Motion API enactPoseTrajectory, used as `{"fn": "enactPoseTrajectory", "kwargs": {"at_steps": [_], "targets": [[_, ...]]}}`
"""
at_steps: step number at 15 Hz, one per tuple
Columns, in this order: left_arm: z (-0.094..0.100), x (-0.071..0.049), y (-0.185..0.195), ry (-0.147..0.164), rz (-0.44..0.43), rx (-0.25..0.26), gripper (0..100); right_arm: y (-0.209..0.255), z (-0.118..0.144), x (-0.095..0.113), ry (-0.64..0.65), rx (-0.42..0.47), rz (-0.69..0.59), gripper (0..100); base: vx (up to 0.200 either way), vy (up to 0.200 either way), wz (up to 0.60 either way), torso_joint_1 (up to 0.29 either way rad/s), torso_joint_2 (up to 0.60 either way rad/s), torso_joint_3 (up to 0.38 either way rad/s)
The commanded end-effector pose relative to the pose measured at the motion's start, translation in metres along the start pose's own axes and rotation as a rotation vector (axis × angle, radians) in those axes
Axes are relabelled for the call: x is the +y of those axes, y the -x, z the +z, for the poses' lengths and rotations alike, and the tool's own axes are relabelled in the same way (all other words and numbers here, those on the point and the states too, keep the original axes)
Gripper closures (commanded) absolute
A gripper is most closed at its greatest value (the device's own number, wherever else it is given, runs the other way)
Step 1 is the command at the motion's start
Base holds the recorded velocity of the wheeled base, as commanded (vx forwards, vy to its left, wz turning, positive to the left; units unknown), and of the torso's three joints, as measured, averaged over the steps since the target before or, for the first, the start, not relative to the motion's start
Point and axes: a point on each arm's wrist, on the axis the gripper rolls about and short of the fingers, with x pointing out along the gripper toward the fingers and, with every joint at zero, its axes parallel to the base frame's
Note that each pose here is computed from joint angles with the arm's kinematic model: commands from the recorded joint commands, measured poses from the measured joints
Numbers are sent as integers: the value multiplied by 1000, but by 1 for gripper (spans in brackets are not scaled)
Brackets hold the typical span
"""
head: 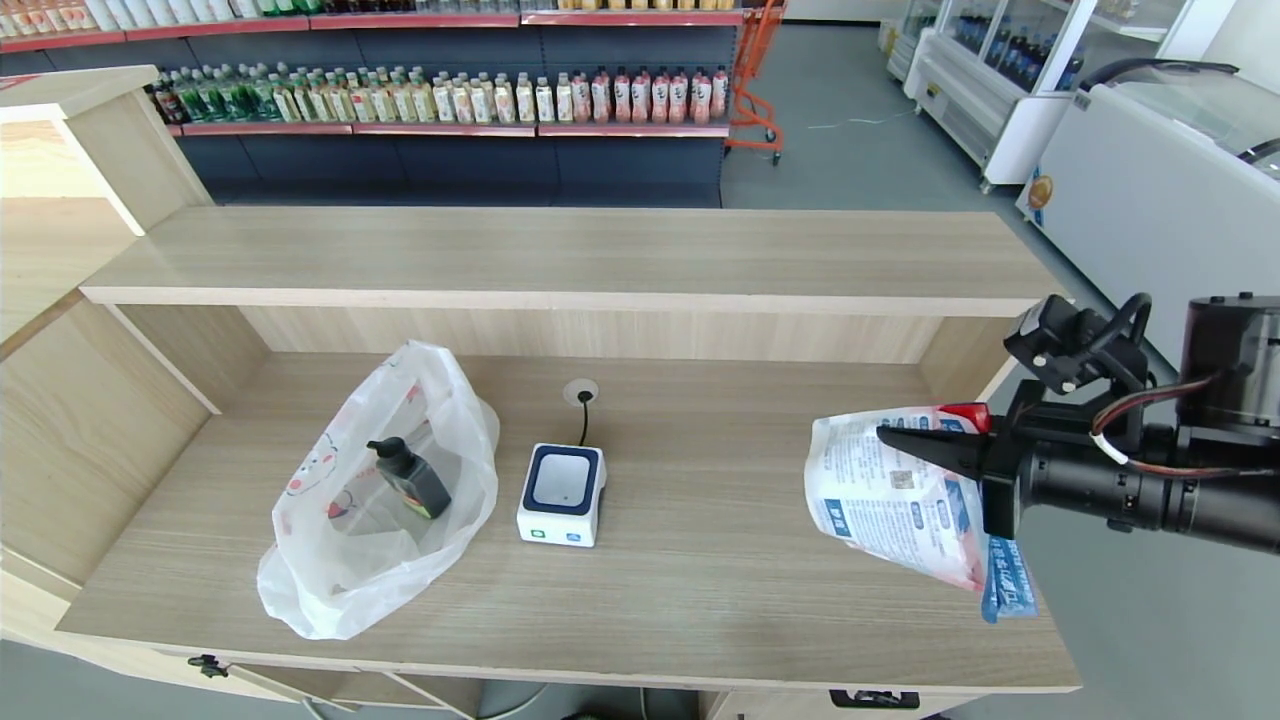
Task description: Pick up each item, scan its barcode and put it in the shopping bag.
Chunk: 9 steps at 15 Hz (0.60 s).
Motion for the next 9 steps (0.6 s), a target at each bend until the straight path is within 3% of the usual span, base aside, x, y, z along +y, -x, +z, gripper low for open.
{"fn": "enactPoseTrajectory", "kwargs": {"at_steps": [1,9], "targets": [[0,0,0,2,-1,-1,0,-1,-11,1,0,29,4,100,0,0,0,0,0,0],[0,0,0,-1,0,-1,0,0,-13,2,-9,34,9,100,0,0,0,0,0,0]]}}
